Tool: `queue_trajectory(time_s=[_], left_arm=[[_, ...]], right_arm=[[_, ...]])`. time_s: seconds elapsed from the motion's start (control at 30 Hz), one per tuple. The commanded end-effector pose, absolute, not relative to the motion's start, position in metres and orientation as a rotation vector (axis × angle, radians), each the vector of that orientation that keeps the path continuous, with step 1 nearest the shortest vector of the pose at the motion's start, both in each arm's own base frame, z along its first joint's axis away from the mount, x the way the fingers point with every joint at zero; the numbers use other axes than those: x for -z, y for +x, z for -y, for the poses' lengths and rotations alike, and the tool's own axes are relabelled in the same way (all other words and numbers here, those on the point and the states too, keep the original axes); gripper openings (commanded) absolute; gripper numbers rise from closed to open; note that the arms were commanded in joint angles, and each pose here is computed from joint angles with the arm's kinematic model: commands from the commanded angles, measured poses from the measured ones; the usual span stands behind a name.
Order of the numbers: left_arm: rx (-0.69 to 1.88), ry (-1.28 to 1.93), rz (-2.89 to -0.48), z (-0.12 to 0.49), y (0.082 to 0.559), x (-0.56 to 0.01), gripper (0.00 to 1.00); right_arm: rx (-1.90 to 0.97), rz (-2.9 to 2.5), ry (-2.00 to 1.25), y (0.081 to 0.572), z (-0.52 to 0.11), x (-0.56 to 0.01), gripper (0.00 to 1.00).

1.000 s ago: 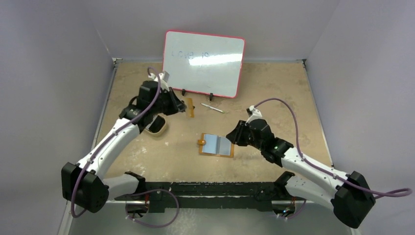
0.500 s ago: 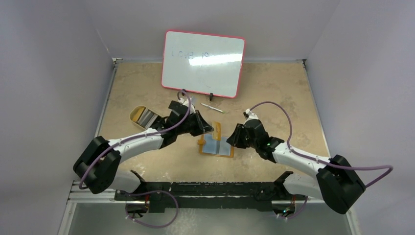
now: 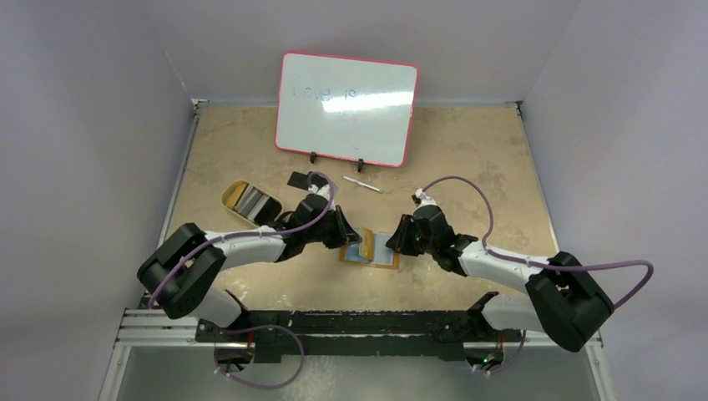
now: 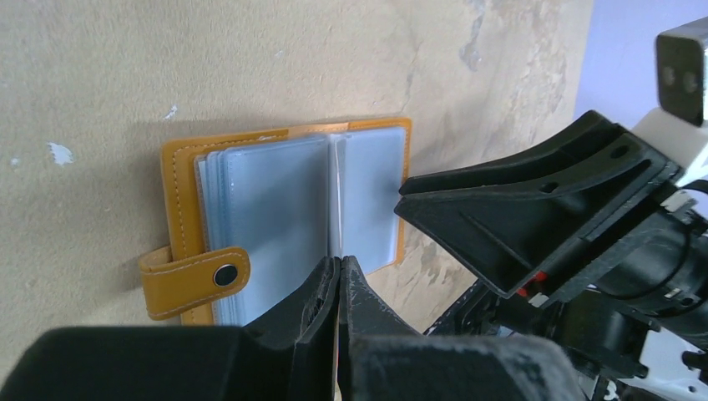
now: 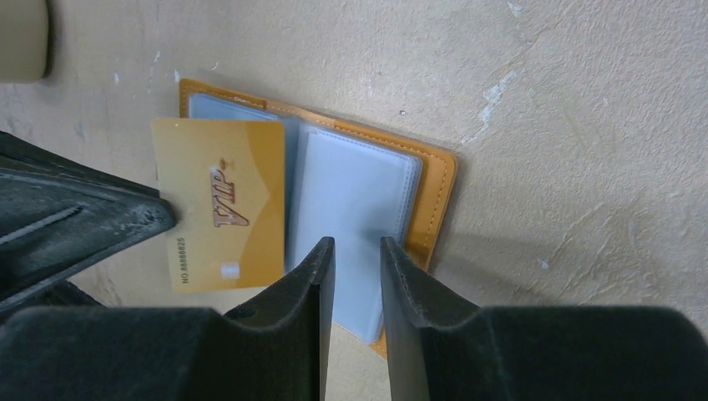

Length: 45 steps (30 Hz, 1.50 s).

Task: Put the credit cards into the card holder
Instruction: Insert the credit card into the card holder.

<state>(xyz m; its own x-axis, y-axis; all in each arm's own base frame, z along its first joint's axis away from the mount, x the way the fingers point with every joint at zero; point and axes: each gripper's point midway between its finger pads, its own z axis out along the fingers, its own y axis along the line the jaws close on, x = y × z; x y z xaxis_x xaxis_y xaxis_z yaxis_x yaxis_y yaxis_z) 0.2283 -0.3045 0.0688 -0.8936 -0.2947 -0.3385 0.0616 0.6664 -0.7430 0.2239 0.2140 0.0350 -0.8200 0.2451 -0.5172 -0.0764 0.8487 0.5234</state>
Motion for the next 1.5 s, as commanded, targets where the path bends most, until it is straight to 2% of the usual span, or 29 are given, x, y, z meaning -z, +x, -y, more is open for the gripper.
queue_trajectory(time_s=[0.0,0.27,0.77,1.47], left_arm=[[1.207,-0.128,-2.409,0.323,0.226,-0.075,0.0],[1.052,-0.112,-2.51,0.315,0.223,-0.044,0.0],[0.788,0.02,-2.553,0.301,0.237,-0.038,0.0],[0.776,0.139,-2.617,0.311,0.235,-0.03,0.0]], right_arm=[[-0.755,-2.402,0.112,0.23,-0.22,-0.039,0.29],[-0.749,-2.423,0.111,0.228,-0.22,-0.031,0.28],[-0.717,-2.426,0.117,0.228,-0.215,-0.032,0.28],[-0.7,-2.44,0.12,0.227,-0.213,-0.027,0.28]])
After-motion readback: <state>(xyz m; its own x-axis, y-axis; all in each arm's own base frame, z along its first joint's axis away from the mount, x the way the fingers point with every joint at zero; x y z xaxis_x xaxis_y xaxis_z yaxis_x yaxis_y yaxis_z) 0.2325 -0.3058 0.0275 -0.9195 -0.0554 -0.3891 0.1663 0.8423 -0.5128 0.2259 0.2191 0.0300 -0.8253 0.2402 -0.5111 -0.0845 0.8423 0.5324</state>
